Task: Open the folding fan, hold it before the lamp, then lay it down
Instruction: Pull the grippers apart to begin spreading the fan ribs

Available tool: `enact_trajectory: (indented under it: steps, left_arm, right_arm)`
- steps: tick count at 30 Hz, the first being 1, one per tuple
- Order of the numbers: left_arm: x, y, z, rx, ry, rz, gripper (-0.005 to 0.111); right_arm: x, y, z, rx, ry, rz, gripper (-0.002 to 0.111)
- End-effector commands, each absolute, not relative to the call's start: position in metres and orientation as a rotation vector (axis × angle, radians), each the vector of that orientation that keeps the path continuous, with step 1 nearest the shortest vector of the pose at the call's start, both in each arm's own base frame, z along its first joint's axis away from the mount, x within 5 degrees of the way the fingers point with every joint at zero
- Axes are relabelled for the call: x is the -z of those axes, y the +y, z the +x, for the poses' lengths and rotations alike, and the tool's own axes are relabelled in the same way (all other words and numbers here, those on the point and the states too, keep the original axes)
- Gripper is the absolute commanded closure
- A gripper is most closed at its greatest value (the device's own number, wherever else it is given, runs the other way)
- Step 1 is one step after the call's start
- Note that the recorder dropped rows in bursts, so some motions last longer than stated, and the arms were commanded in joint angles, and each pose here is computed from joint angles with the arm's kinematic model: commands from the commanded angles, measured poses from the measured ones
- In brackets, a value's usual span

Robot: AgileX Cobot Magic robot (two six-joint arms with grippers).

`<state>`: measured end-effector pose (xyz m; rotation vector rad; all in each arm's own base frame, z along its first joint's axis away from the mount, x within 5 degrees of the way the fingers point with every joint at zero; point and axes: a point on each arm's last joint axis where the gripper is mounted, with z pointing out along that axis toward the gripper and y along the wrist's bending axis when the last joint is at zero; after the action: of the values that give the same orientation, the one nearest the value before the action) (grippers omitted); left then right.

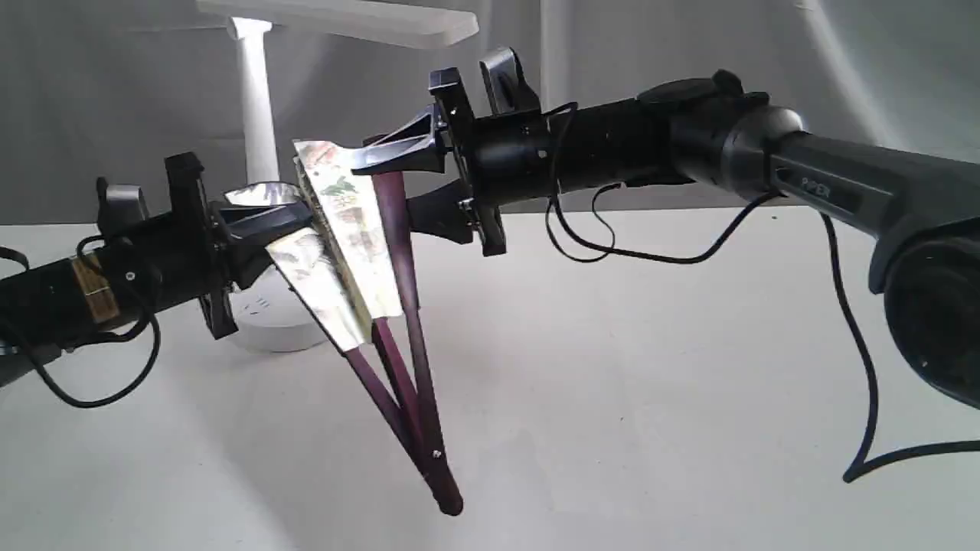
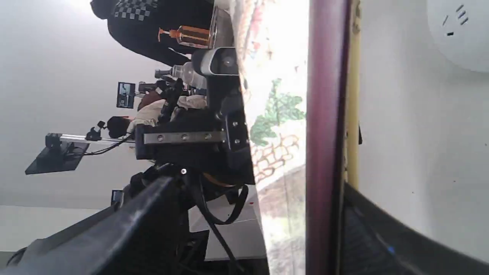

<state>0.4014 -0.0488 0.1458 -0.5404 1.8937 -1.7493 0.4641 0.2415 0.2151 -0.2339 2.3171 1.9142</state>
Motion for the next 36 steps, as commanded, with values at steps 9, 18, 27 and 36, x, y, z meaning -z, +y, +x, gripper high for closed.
enact_trajectory:
  steps: [9,18,27,36]
  left_arm:
    - [-0.143,-0.052,0.389,1.761,2.065,-0.4,0.107]
    - [-0.139,-0.054,0.384,1.773,2.142,-0.386,0.107]
    - [-0.148,-0.055,0.38,1.762,2.178,-0.332,0.107]
    - [-0.172,-0.055,0.377,1.742,2.137,-0.27,0.107]
  right_arm:
    - [-0.216,0.24,0.462,-1.859,2.344,-0.281,0.053]
    - [-0.204,0.236,0.461,-1.696,2.456,-0.37,0.026]
    - [-0.193,0.224,0.463,-1.523,2.556,-0.433,0.023]
    - [-0.201,0.221,0.469,-1.712,2.466,-0.274,0.024]
